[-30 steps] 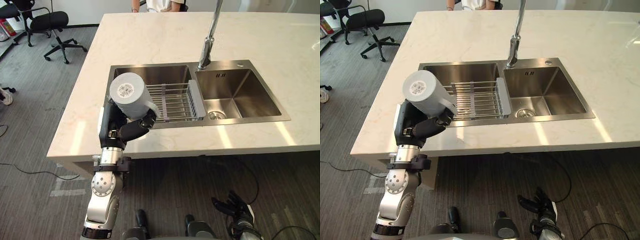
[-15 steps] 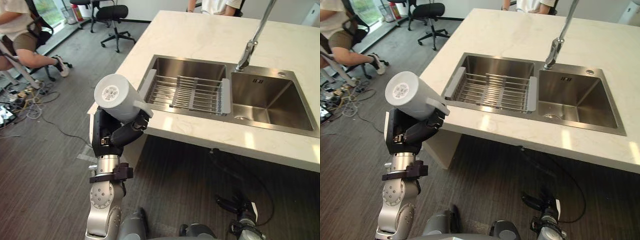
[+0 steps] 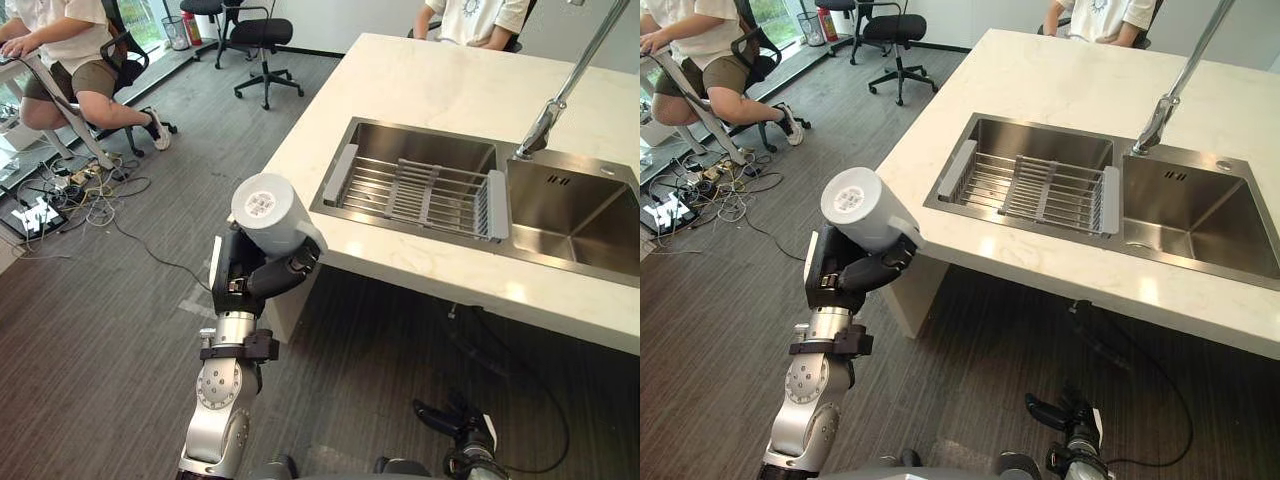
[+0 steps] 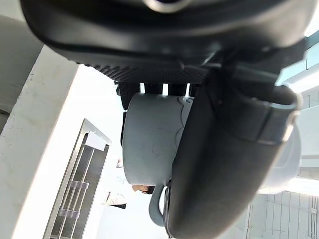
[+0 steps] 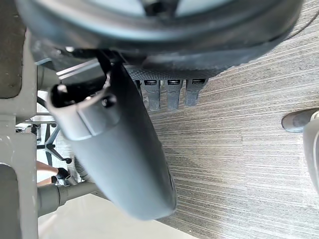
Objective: Walk over to the sink, pick up the cup, carry it to the dishwasher, place the cup inside the dishwasher, then close the dishwasher door
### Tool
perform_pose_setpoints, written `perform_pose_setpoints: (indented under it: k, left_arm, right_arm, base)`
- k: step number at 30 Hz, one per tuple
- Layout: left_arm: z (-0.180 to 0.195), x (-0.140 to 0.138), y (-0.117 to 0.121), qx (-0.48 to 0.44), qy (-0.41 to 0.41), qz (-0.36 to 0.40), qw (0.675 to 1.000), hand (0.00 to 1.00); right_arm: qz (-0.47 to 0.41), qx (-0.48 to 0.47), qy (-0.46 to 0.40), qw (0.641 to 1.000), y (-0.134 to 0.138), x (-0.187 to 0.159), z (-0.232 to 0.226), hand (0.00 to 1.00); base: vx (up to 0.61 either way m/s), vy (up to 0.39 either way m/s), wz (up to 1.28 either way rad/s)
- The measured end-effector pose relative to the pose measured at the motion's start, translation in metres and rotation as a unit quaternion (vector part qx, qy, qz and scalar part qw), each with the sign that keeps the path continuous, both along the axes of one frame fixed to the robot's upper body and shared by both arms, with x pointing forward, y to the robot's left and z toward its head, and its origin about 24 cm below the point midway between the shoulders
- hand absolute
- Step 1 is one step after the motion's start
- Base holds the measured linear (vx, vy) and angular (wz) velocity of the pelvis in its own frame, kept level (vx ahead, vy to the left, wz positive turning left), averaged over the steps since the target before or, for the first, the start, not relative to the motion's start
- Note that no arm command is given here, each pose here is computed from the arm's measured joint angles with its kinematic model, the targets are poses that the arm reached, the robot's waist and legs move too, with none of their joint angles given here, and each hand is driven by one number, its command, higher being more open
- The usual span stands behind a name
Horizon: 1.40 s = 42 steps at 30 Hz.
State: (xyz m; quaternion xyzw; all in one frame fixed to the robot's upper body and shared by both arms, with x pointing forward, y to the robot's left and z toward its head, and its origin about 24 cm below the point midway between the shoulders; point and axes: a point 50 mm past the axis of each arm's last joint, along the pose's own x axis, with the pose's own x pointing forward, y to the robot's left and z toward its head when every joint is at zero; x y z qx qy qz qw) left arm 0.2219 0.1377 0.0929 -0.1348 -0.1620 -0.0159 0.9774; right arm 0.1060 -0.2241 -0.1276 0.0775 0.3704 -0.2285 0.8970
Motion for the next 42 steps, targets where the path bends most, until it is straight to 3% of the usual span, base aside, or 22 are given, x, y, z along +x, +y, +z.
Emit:
perform_pose_setpoints:
  k: [5, 10, 16, 23, 27, 33, 42]
  left_arm:
    - [0.001, 0.000, -0.001, -0.008, -0.002, -0.003, 1.000, 0.30]
    - [0.000, -0.001, 0.013, -0.010, -0.001, 0.029, 1.000, 0.30]
    - [-0.014, -0.013, 0.024, -0.008, 0.034, 0.052, 0.998, 0.30]
    - [-0.013, -0.013, 0.019, -0.006, 0.033, 0.036, 0.999, 0.30]
    - [0.011, -0.017, 0.006, -0.029, -0.020, 0.003, 0.999, 0.30]
    - [0.015, -0.017, -0.012, -0.065, -0.035, -0.031, 0.997, 0.30]
    - [0.007, -0.016, -0.012, -0.063, -0.015, -0.045, 0.997, 0.30]
  right_arm:
    - [-0.001, -0.011, 0.009, 1.000, -0.008, 0.003, -0.001, 0.90]
    - [-0.006, -0.039, 0.012, 0.999, -0.025, 0.006, 0.003, 0.90]
    - [0.013, -0.050, -0.008, 0.999, -0.024, 0.027, 0.010, 0.90]
    - [0.040, -0.014, -0.008, 0.999, 0.007, 0.014, 0.005, 0.90]
    - [0.042, -0.017, -0.031, 0.998, 0.011, 0.010, 0.014, 0.90]
    - [0.054, -0.039, -0.081, 0.994, 0.007, 0.024, 0.032, 0.90]
    - [0.046, 0.002, -0.066, 0.997, 0.030, 0.016, 0.022, 0.90]
  base:
    - [-0.06, -0.038, 0.83]
    - [0.02, 0.031, 0.97]
    - [0.05, 0.179, 0.75]
    - [0.22, 0.055, 1.36]
    - [0.26, -0.110, 1.62]
    - [0.17, -0.136, 1.03]
    - [0.05, 0.111, 0.27]
